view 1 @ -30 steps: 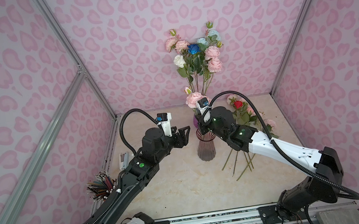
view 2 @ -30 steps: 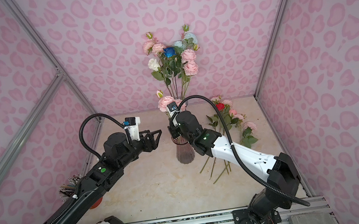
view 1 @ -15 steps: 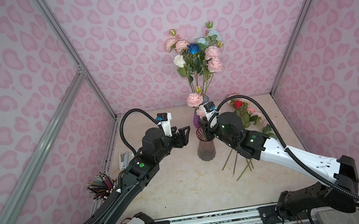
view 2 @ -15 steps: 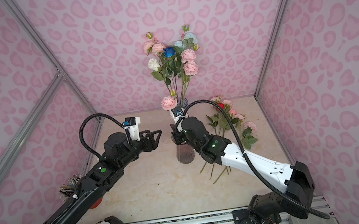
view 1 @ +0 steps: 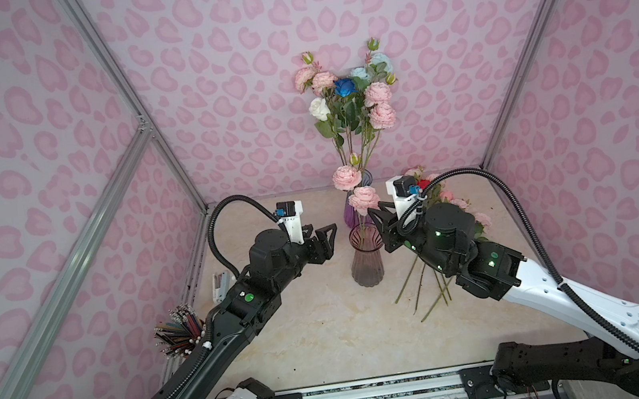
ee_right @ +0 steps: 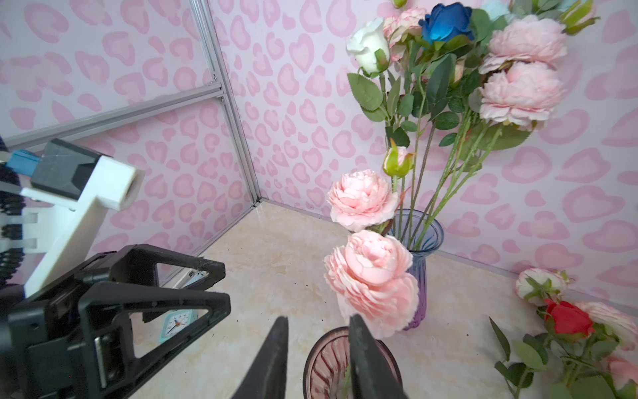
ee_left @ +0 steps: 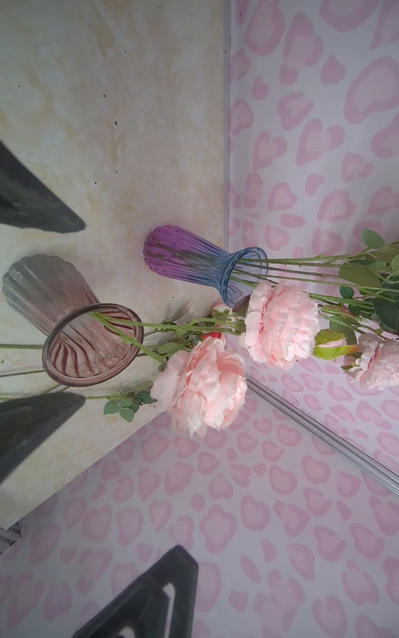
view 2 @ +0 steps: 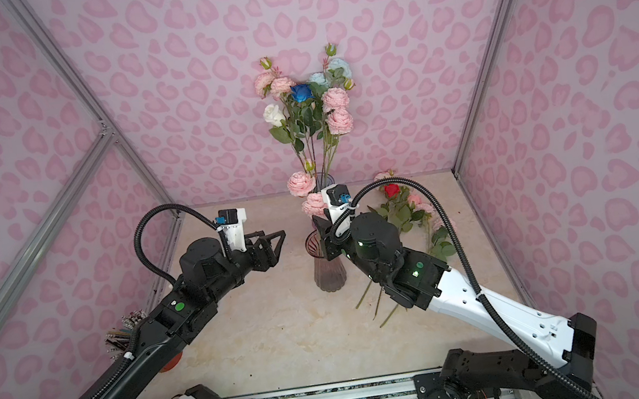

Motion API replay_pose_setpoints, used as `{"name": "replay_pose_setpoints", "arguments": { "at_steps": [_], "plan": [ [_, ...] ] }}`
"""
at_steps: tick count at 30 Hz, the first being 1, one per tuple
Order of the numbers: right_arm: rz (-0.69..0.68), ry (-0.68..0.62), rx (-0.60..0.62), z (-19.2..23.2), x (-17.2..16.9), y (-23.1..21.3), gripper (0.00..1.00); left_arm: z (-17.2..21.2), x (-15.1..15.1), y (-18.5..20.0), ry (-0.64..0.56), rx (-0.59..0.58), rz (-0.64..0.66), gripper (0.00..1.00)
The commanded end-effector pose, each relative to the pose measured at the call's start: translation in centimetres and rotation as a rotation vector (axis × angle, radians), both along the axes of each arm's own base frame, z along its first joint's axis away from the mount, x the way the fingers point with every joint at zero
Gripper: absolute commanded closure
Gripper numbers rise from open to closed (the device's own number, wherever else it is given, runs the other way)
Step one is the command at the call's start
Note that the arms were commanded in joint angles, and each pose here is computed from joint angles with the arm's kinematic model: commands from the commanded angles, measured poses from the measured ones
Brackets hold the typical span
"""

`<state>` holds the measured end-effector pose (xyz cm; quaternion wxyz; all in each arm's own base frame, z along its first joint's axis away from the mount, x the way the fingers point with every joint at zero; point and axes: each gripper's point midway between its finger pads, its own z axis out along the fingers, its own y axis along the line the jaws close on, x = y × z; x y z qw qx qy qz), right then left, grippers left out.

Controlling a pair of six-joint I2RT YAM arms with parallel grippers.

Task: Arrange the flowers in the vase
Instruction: 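Open the right gripper and draw it back toward the rose pile, then lower the right gripper to the pile and close on pink rose stems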

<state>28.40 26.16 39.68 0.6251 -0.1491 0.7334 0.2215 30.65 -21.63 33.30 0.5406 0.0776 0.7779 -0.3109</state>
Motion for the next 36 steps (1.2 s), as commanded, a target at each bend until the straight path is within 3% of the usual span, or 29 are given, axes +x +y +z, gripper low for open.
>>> {"name": "replay_pose_setpoints", "arguments": {
  "at_steps": [1, 9, 16, 20, 25, 30, 33, 36],
  "plan": [
    [-0.054, 0.007, 0.034, 0.2, -0.2, -2.0, 0.67, 1.1, 0.0, 0.5, -0.048, -0.013, 0.023, 0.26],
    [-0.337, 0.113, 0.118, -2.2, 2.3, -12.6, 0.64, 2.7, -1.0, 1.2, -0.130, -0.060, 0.020, 0.24],
    [-0.612, 0.344, 0.183, -10.8, 5.2, -22.1, 0.61, 3.8, -2.4, 0.0, -0.133, -0.127, -0.069, 0.26],
    [-0.635, 0.578, 0.199, -17.7, 6.7, -23.5, 0.62, 3.2, -2.2, -0.4, -0.102, -0.122, -0.076, 0.26],
    [-0.631, 0.760, 0.214, -24.4, 8.9, -23.4, 0.62, 1.2, -0.8, -0.5, 0.002, -0.078, -0.028, 0.28],
    [-0.575, 0.942, 0.201, -30.0, 10.4, -22.0, 0.65, 0.4, 0.1, 0.9, 0.014, -0.045, 0.068, 0.28],
    [-0.643, 0.951, 0.202, -31.1, 10.4, -22.9, 0.68, 0.6, 0.0, 1.2, 0.004, -0.043, 0.078, 0.28],
    [-0.707, 0.864, 0.233, -29.5, 9.6, -24.1, 0.67, 0.6, 0.0, 1.2, 0.004, -0.048, 0.078, 0.28]
  ]
}}
